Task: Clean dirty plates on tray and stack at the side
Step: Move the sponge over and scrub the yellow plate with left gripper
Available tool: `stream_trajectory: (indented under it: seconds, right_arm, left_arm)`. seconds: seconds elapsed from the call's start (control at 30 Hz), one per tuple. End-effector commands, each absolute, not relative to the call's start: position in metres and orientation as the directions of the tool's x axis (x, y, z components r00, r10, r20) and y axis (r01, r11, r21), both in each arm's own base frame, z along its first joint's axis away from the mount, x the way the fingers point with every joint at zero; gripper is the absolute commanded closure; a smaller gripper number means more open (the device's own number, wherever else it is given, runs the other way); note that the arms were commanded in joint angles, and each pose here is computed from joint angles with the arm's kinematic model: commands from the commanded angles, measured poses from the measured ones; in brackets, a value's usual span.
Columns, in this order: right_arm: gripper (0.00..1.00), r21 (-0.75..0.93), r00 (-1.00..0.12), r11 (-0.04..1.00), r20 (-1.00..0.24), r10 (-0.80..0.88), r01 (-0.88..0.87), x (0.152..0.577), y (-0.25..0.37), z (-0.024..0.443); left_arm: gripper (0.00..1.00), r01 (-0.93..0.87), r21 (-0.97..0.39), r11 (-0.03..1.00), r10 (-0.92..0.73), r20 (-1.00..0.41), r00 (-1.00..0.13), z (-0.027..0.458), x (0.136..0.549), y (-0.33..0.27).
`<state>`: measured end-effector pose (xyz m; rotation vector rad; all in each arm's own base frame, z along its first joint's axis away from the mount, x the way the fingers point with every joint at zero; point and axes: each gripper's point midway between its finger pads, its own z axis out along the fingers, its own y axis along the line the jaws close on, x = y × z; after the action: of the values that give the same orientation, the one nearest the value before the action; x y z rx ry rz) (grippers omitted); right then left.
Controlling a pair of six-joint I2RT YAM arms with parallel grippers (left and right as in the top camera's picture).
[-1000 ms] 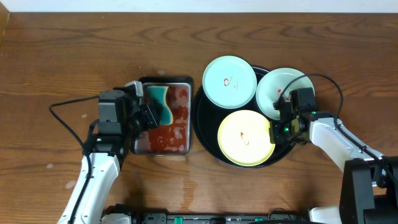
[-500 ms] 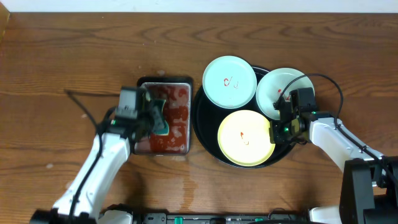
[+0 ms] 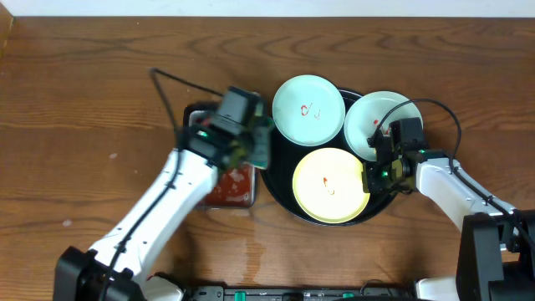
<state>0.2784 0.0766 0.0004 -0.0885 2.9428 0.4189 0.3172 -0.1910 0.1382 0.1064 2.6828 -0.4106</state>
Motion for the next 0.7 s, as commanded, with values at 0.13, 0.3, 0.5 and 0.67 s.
stream_trajectory:
  seconds: [0.13, 0.3, 0.5, 0.67]
  right_arm:
    - [0.99, 0.264, -0.989, 0.961, -0.143, -0.047, -0.084, 0.274, 0.077, -0.009]
    - [0.99, 0.264, -0.989, 0.961, -0.143, -0.047, -0.084, 0.274, 0.077, -0.009]
    - [0.99, 0.264, -0.989, 0.961, -0.142, -0.047, -0.084, 0.273, 0.077, -0.009]
    - [0.99, 0.264, -0.989, 0.961, -0.143, -0.047, -0.084, 0.273, 0.077, -0.009]
  left_arm:
    - [0.93, 0.283, -0.291, 0.914, 0.139, -0.432, -0.891, 0.118, 0.301, -0.267]
    - [0.93, 0.289, -0.317, 0.903, 0.160, -0.376, -0.913, 0.088, 0.280, -0.307]
    - [0.93, 0.290, -0.325, 0.900, 0.184, -0.321, -0.929, 0.053, 0.257, -0.339]
    - [0.93, 0.180, -0.378, 0.908, 0.076, -0.276, -0.958, 0.039, 0.251, -0.356]
